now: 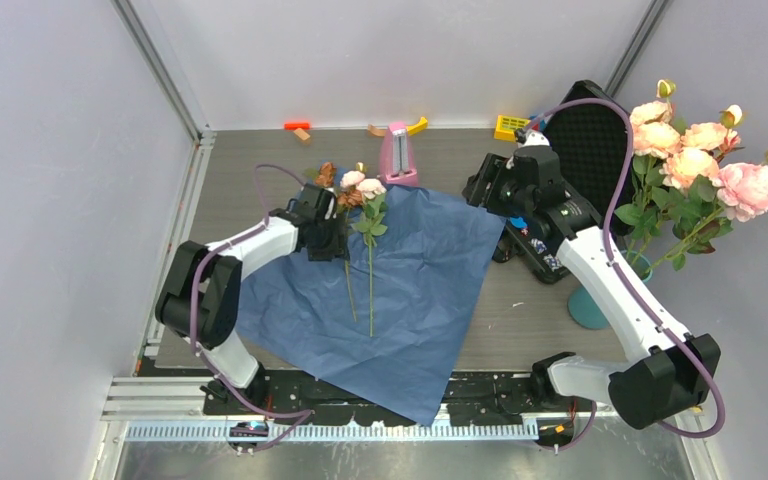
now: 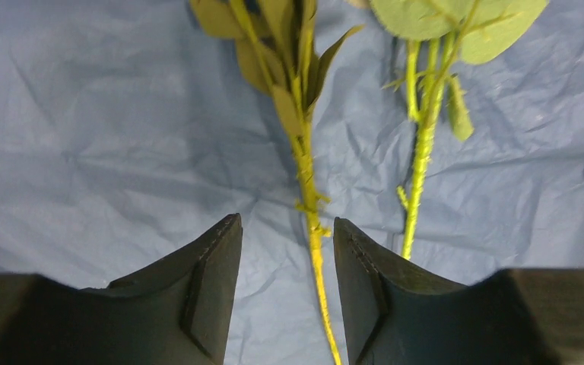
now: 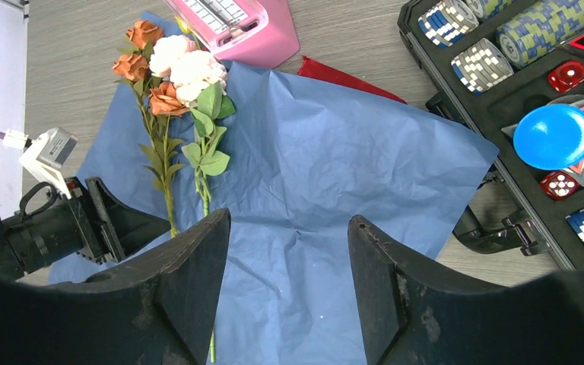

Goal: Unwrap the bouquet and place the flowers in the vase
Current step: Pick up the fake flower from the wrapping paper.

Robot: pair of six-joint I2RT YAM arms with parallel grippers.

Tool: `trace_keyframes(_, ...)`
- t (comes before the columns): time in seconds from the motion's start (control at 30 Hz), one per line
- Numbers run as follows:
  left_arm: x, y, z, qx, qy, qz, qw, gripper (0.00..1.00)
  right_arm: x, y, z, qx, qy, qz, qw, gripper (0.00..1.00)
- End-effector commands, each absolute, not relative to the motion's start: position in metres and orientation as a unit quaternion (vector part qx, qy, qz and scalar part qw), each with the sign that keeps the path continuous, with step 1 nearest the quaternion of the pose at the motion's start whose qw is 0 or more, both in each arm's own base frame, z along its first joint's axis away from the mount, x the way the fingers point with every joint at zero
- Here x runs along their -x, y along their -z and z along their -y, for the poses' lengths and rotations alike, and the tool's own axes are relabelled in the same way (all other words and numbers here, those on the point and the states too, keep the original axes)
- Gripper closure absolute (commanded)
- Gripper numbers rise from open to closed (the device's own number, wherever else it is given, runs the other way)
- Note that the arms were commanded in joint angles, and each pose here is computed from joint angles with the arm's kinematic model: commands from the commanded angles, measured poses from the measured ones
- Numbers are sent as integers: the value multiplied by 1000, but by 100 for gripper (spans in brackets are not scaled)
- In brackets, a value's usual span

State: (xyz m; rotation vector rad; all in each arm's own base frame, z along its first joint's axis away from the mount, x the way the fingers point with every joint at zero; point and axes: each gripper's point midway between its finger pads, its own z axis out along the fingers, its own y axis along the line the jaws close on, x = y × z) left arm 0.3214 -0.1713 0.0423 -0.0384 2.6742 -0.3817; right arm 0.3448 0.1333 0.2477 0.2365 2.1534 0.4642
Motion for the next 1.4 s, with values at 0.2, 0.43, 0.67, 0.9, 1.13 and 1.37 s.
trace_keyframes(0.2,-359,-58,198,18,175,-949,261,53,-352,-254,-139,-95,-202,-858,463,41)
trace_keyframes(0.43,-359,-47,195,22,156,-955,251,63,-352,-250,-141,-93,-202,-861,457,46)
trace_keyframes(0.67,-359,-41,183,24,103,-963,247,71,-353,-246,-142,-92,-203,-864,452,49)
trace_keyframes(0.9,-357,-37,177,25,73,-969,236,75,-351,-244,-142,-91,-202,-865,450,50)
trace_keyframes(1.13,-353,-33,177,25,67,-972,226,80,-349,-244,-141,-91,-202,-865,450,51)
trace_keyframes(1.37,-354,-41,182,31,82,-969,232,100,-347,-247,-140,-91,-203,-864,452,52)
